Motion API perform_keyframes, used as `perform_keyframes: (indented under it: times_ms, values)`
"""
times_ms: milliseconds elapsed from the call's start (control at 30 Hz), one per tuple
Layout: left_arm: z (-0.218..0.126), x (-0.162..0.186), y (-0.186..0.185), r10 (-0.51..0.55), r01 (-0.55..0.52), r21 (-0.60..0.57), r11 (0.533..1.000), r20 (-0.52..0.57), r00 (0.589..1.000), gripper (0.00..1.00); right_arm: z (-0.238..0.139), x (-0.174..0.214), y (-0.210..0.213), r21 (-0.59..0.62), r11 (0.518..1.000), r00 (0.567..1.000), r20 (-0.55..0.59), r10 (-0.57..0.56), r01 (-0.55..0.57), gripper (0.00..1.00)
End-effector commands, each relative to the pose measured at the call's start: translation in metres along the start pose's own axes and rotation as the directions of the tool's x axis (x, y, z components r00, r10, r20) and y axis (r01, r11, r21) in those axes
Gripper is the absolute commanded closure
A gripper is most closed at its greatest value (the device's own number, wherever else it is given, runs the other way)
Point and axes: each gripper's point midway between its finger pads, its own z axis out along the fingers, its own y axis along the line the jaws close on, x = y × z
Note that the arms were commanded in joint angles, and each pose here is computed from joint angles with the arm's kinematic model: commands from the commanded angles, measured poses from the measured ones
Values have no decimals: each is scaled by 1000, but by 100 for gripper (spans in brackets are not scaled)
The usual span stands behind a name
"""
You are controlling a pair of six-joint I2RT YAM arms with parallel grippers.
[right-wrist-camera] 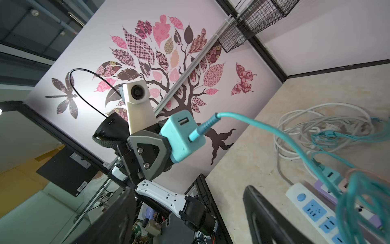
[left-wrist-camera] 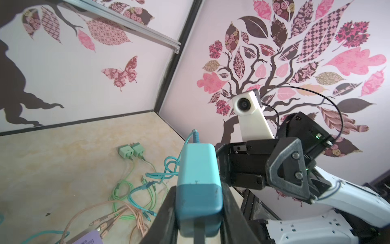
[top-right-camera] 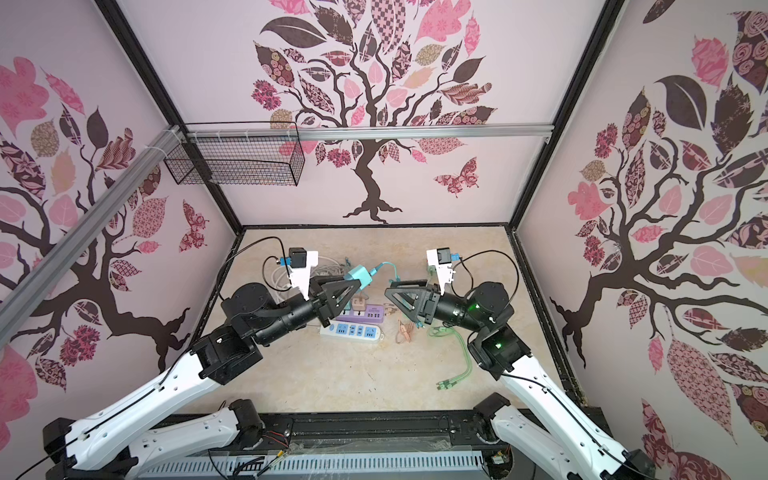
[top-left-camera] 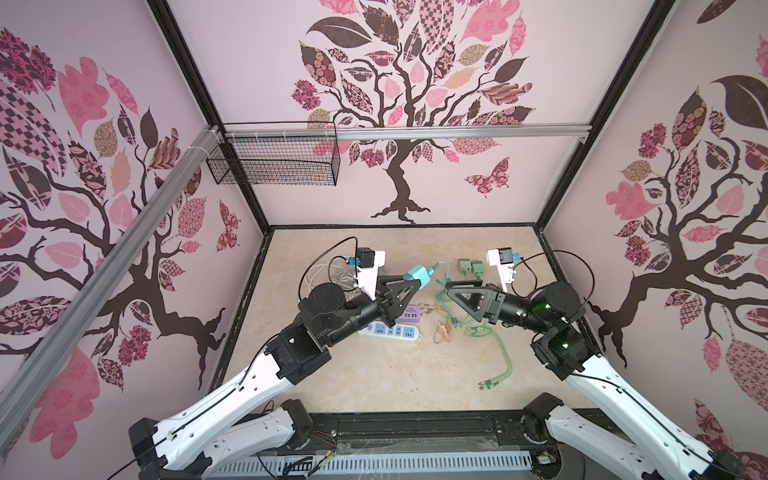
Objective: Insert the plug
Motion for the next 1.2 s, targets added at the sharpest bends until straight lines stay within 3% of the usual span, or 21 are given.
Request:
perform_keyframes:
  times_ms: [0,333,500,1167]
  values:
    - [-4,-6,-27,-19,22,132,991,-25,1000,95,-4,-10,38,-161,985,998,31,-55,59,17]
    - [13,-9,-43,-87,89,245,965,-19,996,97,-5,-8,33,-143,989,999,34,-27,31,24]
    - [22,-11,-49,-120,119,298,947,-16,993,98,-3,-11,31,-128,991,998,43,-37,42,34]
    - [34,-9,-49,-156,152,323,934,-15,988,99,-7,-26,36,-124,989,989,136,-58,75,65]
